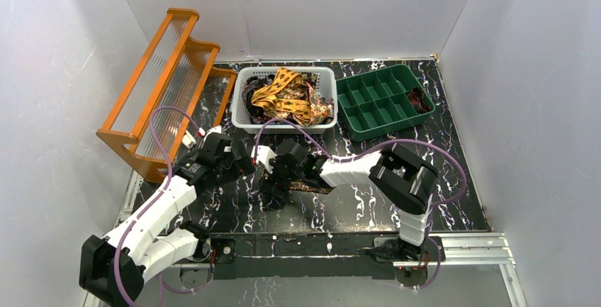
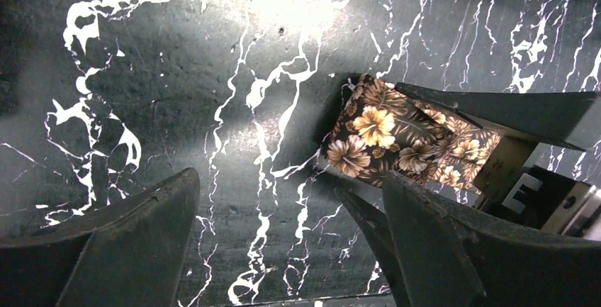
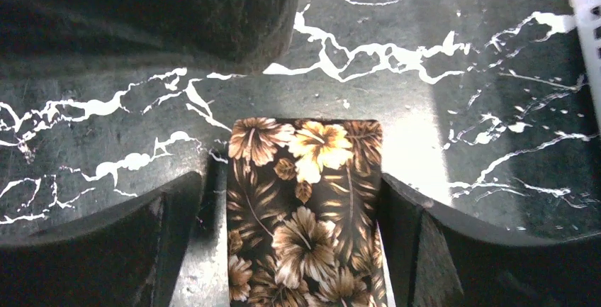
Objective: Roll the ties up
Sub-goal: Roll the tie into the bin.
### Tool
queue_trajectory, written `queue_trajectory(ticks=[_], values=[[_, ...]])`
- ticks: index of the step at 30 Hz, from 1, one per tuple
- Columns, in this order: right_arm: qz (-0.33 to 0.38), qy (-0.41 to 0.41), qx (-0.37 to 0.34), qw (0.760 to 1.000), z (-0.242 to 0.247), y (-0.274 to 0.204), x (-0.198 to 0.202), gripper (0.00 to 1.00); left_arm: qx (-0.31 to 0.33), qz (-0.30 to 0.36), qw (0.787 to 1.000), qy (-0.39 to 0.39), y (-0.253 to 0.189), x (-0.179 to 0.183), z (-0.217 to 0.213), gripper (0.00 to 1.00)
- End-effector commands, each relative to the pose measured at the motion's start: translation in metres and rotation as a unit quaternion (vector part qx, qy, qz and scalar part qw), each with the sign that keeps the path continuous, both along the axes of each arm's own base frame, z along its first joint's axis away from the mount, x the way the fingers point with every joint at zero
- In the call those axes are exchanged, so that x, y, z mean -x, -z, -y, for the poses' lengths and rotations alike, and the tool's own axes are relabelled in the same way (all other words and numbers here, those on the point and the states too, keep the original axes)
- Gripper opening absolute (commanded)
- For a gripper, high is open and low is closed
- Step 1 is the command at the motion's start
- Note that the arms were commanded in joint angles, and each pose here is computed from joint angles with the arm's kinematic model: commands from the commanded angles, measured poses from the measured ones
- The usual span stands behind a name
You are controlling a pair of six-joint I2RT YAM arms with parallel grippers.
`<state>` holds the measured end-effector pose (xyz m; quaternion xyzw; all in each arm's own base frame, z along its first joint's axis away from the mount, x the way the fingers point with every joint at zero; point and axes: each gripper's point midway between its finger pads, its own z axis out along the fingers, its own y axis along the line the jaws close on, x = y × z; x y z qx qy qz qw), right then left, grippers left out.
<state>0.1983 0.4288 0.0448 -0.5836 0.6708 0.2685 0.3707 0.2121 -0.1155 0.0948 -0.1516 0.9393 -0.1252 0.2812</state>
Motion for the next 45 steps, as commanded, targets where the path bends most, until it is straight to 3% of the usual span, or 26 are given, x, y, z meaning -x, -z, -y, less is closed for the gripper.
queue_trajectory(ticks=[1,4,11,17,19,22,24,27,33,36,40,42,45], values=[[-0.018,-0.034,0.027,0.999,0.002,0.013,0.011,0.97,0.009,0.000,1.000,0.004,-0.001,0.009,-0.002,0.98],[-0.026,-0.038,0.038,0.998,0.006,0.023,0.014,0.90,0.017,-0.007,1.000,0.001,0.005,0.014,-0.001,0.98],[-0.047,-0.055,0.044,0.996,0.018,0.030,0.029,0.56,0.027,-0.019,0.999,-0.016,0.014,0.021,-0.002,0.98],[-0.047,-0.073,0.046,0.995,0.030,0.031,0.040,0.48,0.029,-0.026,0.999,-0.019,0.019,0.024,-0.002,0.98],[-0.052,-0.082,0.042,0.994,0.029,0.028,0.043,0.51,0.031,-0.029,0.999,-0.018,0.021,0.026,-0.002,0.98],[-0.052,-0.091,0.030,0.994,0.024,0.019,0.045,0.65,0.033,-0.032,0.999,-0.017,0.024,0.027,-0.001,0.98],[-0.048,-0.097,0.021,0.994,0.020,0.007,0.045,0.81,0.037,-0.031,0.999,-0.016,0.024,0.027,0.000,0.98],[-0.028,-0.082,-0.005,0.996,0.015,-0.023,0.037,0.95,0.036,-0.031,0.999,-0.012,0.025,0.027,0.001,0.98],[-0.013,0.068,-0.090,0.993,0.036,-0.084,0.014,0.99,0.045,-0.029,0.999,-0.002,0.028,0.024,0.006,0.98],[-0.060,0.198,-0.141,0.968,0.064,-0.097,0.006,0.99,0.048,-0.027,0.998,0.006,0.030,0.023,0.009,0.98],[-0.256,0.372,-0.156,0.878,0.095,-0.074,0.011,0.99,0.055,-0.025,0.998,0.015,0.031,0.020,0.014,0.98],[-0.341,0.402,-0.136,0.839,0.099,-0.058,0.022,0.95,0.059,-0.023,0.998,0.016,0.032,0.019,0.016,0.97],[-0.407,0.376,-0.132,0.822,0.085,-0.055,0.038,0.86,0.073,-0.026,0.997,0.030,0.032,0.020,0.022,0.96]])
